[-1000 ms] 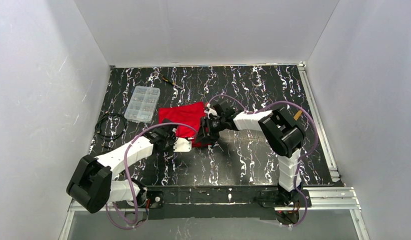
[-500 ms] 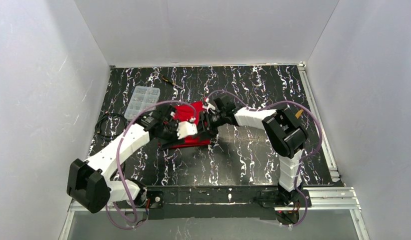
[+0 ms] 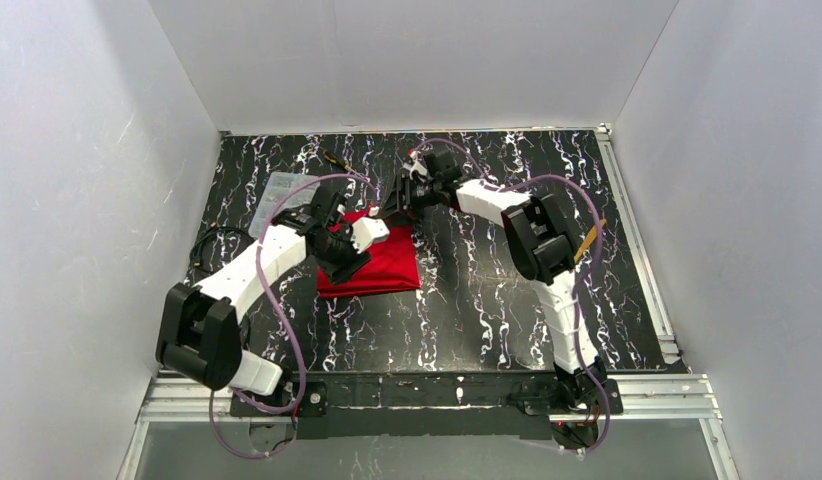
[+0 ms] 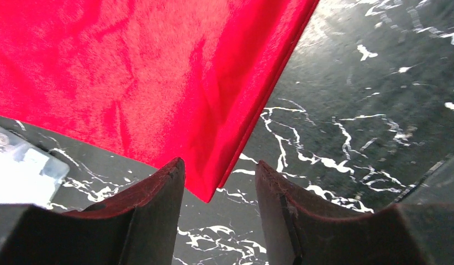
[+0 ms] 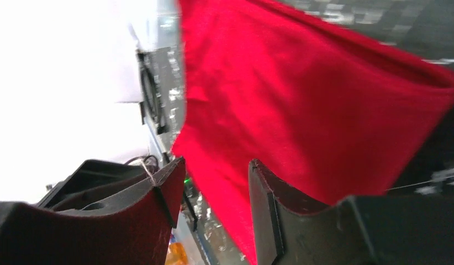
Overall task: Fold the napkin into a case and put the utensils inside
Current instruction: Smooth out the square-folded napkin at the center of the board.
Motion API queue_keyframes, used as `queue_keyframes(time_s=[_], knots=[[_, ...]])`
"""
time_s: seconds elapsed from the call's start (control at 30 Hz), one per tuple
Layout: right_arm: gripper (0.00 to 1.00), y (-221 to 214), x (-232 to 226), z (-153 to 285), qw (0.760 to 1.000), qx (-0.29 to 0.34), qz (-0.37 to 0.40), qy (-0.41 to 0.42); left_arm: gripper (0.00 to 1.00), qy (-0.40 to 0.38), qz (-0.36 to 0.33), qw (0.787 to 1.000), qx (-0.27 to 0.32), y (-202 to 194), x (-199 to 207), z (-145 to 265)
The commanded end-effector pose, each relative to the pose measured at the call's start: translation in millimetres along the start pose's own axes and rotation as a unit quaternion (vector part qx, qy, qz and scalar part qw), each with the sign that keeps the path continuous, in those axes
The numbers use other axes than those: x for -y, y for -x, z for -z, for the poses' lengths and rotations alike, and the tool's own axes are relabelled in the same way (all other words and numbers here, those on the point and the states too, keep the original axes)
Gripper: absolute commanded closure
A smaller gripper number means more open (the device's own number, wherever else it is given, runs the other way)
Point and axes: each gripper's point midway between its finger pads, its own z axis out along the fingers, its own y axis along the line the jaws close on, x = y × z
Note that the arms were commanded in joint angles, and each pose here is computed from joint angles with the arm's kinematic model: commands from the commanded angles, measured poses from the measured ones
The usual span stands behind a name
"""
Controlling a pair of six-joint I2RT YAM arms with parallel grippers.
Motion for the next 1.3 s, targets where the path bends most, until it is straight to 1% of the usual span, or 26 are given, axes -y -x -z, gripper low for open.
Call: queue_keyframes(time_s=[0.0,0.13,0.27,0.4,0.5,0.6,0.67,0.73,0.9,1.07,1.27], knots=[[0.46,8,35,-18,0.999,0.004,-0.039,-0.018,0.53,0.046,-0.006,0.998,-0.035,-25,-15,-29],[0.48,2,62,-21,0.998,0.012,-0.057,-0.038,0.54,0.040,-0.021,0.997,-0.068,-54,-7,-48],[0.47,-4,71,-20,0.997,0.010,-0.063,-0.046,0.54,0.037,-0.033,0.995,-0.082,-68,0,-59],[0.41,13,40,-6,0.999,0.030,-0.033,-0.019,0.54,0.038,-0.024,0.996,-0.078,-65,0,-61],[0.37,32,10,14,0.999,0.050,-0.019,0.014,0.54,0.033,-0.024,0.997,-0.072,-60,0,-59],[0.36,51,1,41,0.996,0.084,-0.006,0.017,0.55,0.022,-0.026,0.997,-0.070,-59,4,-60],[0.36,61,15,57,0.994,0.107,0.002,-0.016,0.55,0.013,-0.032,0.997,-0.068,-61,7,-60],[0.35,62,36,65,0.993,0.107,-0.003,-0.053,0.55,0.009,-0.035,0.997,-0.070,-62,9,-60],[0.33,57,79,60,0.989,0.087,-0.002,-0.122,0.57,0.004,-0.039,0.996,-0.079,-65,10,-61],[0.32,55,101,51,0.986,0.080,-0.005,-0.143,0.58,0.004,-0.041,0.996,-0.076,-64,10,-60],[0.32,40,110,26,0.987,0.057,-0.009,-0.151,0.59,0.002,-0.044,0.996,-0.080,-66,10,-61]])
